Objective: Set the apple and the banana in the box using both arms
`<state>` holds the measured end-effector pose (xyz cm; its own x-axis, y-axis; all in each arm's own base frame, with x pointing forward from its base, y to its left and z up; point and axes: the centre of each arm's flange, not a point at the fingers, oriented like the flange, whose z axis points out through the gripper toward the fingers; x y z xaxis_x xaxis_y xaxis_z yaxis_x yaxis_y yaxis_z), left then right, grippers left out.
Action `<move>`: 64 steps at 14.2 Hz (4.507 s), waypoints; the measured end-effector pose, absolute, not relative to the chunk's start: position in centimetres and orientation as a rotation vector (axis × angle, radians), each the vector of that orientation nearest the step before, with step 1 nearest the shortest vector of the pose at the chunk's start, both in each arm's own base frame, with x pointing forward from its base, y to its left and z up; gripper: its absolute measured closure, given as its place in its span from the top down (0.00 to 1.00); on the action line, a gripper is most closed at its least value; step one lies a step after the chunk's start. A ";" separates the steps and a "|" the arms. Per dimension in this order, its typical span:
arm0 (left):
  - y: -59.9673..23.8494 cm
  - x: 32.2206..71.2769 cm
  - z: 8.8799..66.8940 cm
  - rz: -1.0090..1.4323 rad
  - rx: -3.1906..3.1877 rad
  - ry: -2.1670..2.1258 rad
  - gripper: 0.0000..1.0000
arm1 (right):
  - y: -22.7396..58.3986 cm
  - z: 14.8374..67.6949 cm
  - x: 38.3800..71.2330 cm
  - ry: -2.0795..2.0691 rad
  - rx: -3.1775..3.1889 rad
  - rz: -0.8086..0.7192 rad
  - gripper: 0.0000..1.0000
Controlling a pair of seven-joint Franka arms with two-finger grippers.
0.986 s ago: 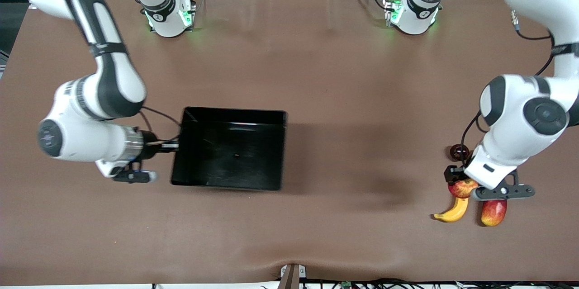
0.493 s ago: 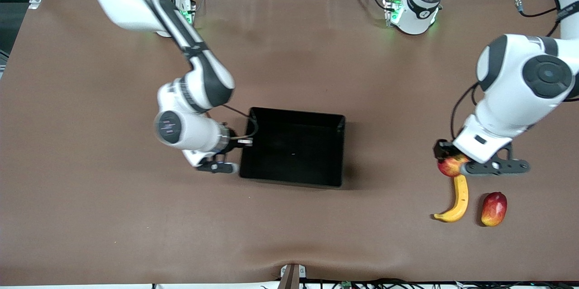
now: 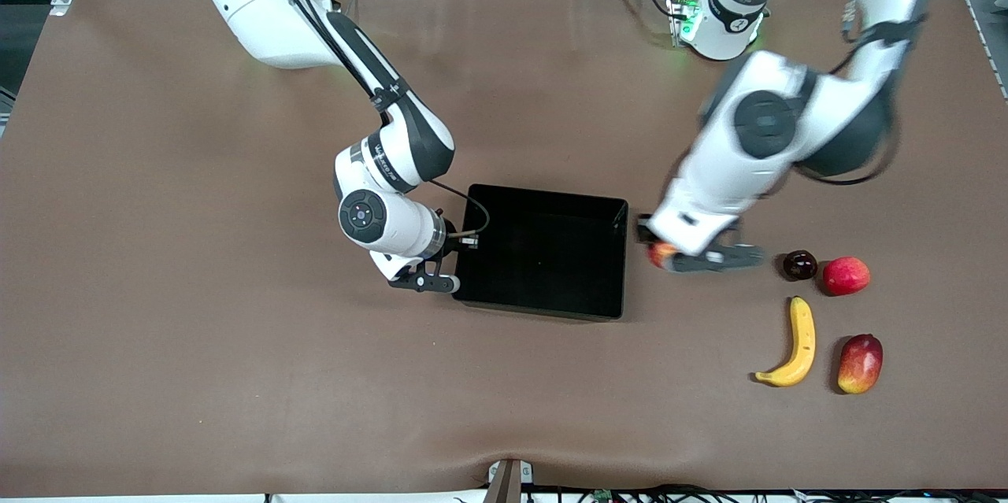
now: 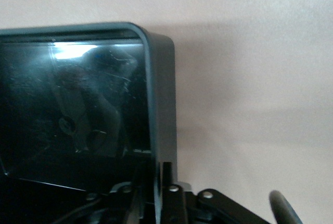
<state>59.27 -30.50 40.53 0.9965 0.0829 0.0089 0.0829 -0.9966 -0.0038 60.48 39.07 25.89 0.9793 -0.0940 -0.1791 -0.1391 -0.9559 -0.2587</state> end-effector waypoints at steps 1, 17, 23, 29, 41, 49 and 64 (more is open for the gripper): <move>-32.8 58.5 38.9 0.000 -3.140 -0.141 0.68 | 39.0 26.8 61.1 0.163 -2.855 0.207 0.31; -39.7 56.3 22.5 0.163 -3.143 -0.087 1.00 | 6.9 53.9 67.8 0.347 -3.012 0.154 1.00; -29.8 62.8 36.3 -0.067 -3.119 -0.230 1.00 | -1.2 62.5 62.3 0.201 -3.065 0.093 1.00; -8.6 68.9 30.4 -0.041 -2.949 0.040 1.00 | -2.3 65.7 54.9 0.211 -3.080 0.088 1.00; 2.1 70.3 18.0 -0.117 -2.938 0.199 0.63 | -1.4 65.4 55.3 0.154 -3.145 0.008 1.00; -1.9 71.3 20.6 -0.158 -2.987 0.210 0.38 | -1.5 65.3 55.4 -0.010 -3.149 0.011 1.00; -42.2 55.7 34.6 -0.106 -3.172 -0.133 0.38 | -1.7 65.2 55.4 -0.007 -3.149 0.015 1.00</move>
<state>55.72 -42.19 34.60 0.9942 0.0850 0.0652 0.0827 -0.9959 0.0375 55.41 -1.73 65.21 0.9999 0.0042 -0.0095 0.0042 -1.0000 0.0073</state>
